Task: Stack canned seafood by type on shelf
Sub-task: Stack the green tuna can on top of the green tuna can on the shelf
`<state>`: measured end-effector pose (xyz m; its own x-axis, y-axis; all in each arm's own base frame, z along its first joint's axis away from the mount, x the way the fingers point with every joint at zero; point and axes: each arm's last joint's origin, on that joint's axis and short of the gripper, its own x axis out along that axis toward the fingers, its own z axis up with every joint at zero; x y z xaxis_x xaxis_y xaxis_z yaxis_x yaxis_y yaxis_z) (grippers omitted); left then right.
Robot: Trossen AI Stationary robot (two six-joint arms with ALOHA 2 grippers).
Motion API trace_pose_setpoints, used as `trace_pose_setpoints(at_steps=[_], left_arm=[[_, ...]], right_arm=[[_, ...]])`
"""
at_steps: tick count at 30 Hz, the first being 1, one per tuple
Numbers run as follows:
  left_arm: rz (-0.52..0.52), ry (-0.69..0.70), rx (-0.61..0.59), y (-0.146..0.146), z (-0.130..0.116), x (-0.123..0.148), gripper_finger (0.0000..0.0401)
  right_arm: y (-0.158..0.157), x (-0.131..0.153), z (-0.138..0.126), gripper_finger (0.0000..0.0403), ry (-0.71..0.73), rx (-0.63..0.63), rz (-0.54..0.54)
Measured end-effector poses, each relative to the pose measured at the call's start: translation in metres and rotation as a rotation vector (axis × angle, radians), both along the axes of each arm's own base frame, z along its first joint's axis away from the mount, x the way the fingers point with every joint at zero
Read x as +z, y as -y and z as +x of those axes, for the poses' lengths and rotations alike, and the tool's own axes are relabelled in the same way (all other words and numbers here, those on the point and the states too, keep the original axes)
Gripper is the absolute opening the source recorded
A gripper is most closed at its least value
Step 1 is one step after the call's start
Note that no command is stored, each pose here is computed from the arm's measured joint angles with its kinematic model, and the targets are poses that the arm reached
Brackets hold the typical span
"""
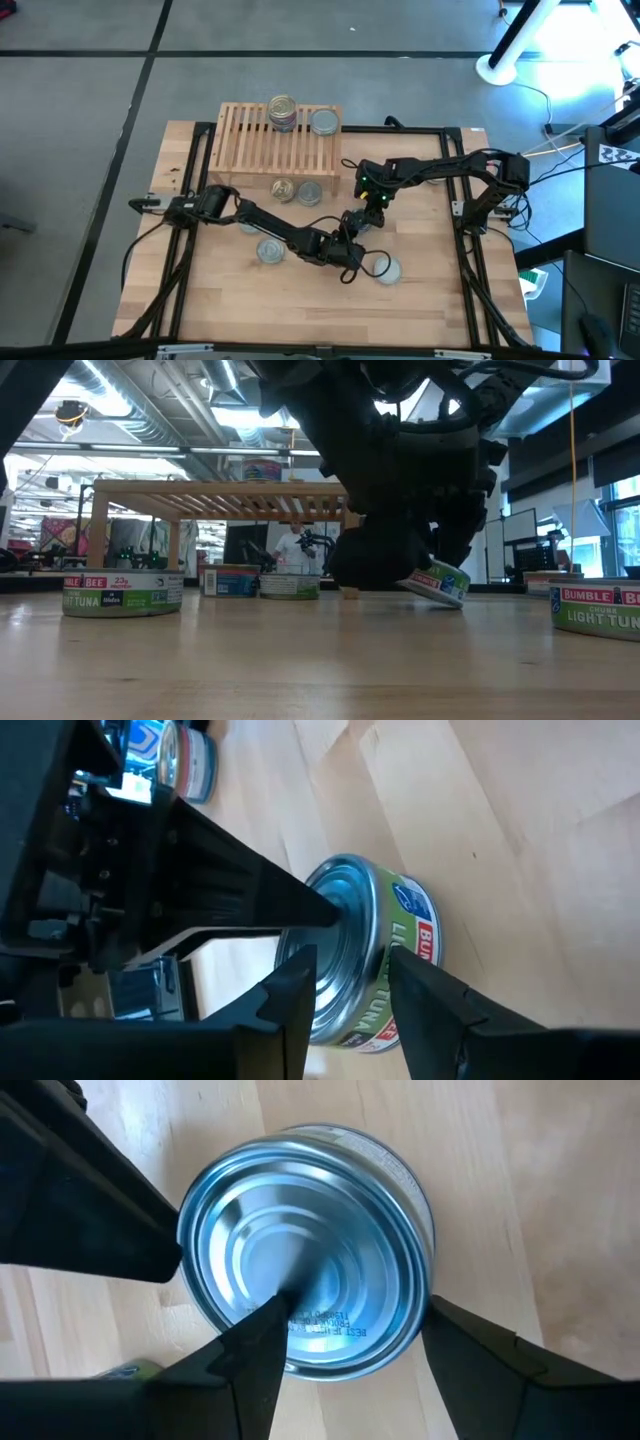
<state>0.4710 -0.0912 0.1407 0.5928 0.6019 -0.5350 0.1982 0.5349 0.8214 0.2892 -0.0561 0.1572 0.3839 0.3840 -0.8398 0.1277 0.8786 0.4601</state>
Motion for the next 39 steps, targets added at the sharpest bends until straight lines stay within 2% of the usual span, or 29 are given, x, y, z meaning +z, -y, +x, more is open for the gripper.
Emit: trace_pose_setpoints(at_steps=[8, 12, 15, 20, 24, 27, 31, 36, 39], left_arm=[[0.016, 0.041, 0.011, 0.003, 0.000, 0.012, 0.0119], [0.045, 0.077, 0.066, -0.008, 0.003, 0.019, 0.0119], [0.029, 0.061, 0.059, -0.011, 0.003, 0.017, 0.0119], [0.055, 0.084, 0.090, -0.013, 0.001, 0.027, 0.0119], [0.053, 0.120, 0.077, -0.001, -0.003, 0.043, 0.0119], [0.014, 0.132, 0.065, 0.008, -0.010, 0.054, 0.0115], [-0.113, 0.132, 0.120, 0.009, -0.023, 0.064, 0.0102], [-0.510, 0.064, 0.137, 0.011, -0.034, 0.065, 0.0084], [-0.682, -0.041, 0.083, 0.014, -0.037, 0.061, 0.0076]], right_arm=[[-0.001, 0.000, 0.000, 0.0223, 0.005, 0.010, 0.006], [-0.004, 0.000, 0.001, 0.0222, 0.016, 0.040, 0.046], [-0.003, 0.001, 0.000, 0.0222, 0.022, 0.045, 0.054], [-0.002, 0.000, -0.001, 0.0222, -0.002, 0.029, 0.019], [-0.002, -0.001, -0.001, 0.0222, -0.004, 0.025, 0.002], [-0.002, -0.001, -0.001, 0.0222, -0.001, 0.026, 0.001], [-0.001, -0.001, -0.001, 0.0222, -0.001, 0.025, 0.000], [-0.002, 0.000, 0.000, 0.0223, 0.007, 0.033, 0.033], [-0.003, 0.000, 0.000, 0.0223, 0.011, 0.037, 0.052]])
